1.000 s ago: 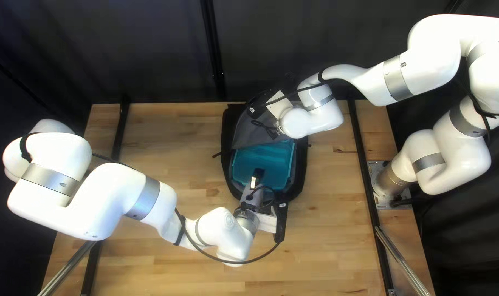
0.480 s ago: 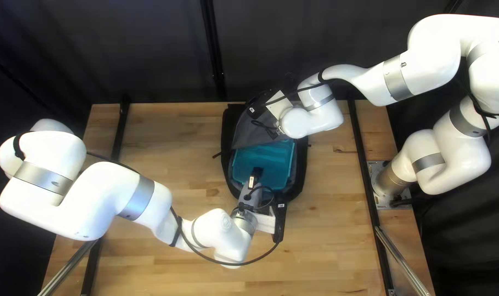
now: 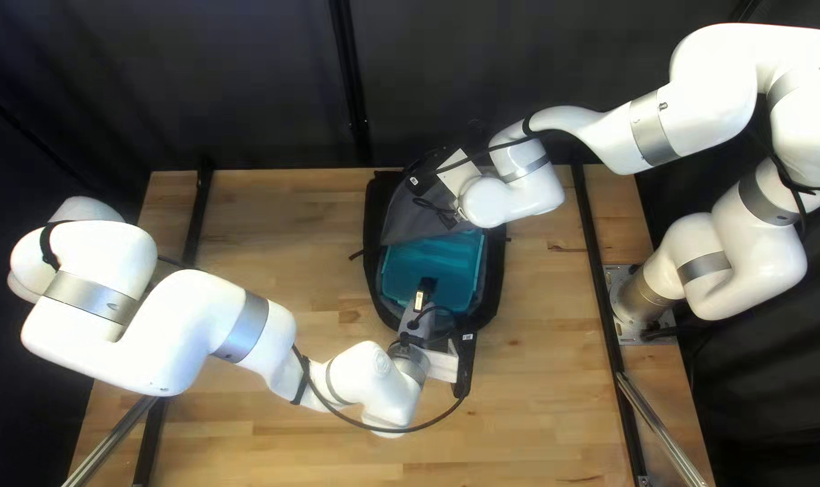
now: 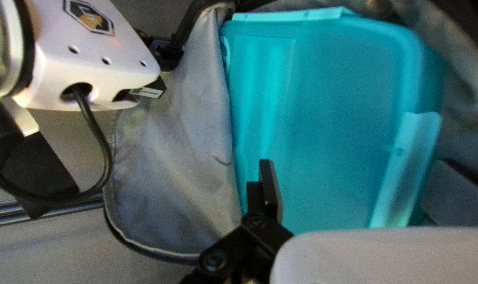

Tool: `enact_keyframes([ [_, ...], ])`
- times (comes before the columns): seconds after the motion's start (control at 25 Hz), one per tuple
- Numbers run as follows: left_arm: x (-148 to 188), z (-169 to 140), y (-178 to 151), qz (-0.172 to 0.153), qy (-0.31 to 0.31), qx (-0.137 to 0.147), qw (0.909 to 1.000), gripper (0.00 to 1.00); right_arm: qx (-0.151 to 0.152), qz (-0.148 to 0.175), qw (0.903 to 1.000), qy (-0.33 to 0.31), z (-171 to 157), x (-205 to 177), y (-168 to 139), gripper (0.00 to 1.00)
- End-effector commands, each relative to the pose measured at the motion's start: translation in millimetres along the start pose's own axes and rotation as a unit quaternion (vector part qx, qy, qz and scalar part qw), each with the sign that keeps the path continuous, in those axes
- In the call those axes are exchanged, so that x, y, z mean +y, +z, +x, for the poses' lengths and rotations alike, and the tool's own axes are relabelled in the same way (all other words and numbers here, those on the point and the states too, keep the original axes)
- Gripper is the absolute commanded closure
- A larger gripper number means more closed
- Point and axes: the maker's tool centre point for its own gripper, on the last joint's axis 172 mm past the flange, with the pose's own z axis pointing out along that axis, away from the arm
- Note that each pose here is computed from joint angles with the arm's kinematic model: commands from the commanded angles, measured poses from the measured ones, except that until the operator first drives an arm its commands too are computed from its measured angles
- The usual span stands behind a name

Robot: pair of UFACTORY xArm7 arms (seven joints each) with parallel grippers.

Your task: Remove a lunch box from a kids backpack

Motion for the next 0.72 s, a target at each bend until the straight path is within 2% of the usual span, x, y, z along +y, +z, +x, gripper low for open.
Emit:
enact_keyframes([
  [0.04, -6, -3, 7, 0.006, 0.002, -0.006, 1.0000, 0.00, 0.000, 0.000, 1.0000, 0.000, 0, 0, 0, 1.00],
  [0.24, -7, -4, 11, 0.015, 0.003, -0.012, 0.9998, 0.00, 0.000, 0.000, 1.0000, 0.000, 0, 0, 0, 1.00],
  [0.48, -20, -1, -11, 0.027, 0.006, -0.006, 0.9996, 0.00, 0.000, 0.000, 1.0000, 0.000, 0, 0, 0, 1.00],
  [0.72, -27, -1, -16, 0.034, 0.008, -0.004, 0.9994, 0.00, 0.000, 0.000, 1.0000, 0.000, 0, 0, 0, 1.00],
])
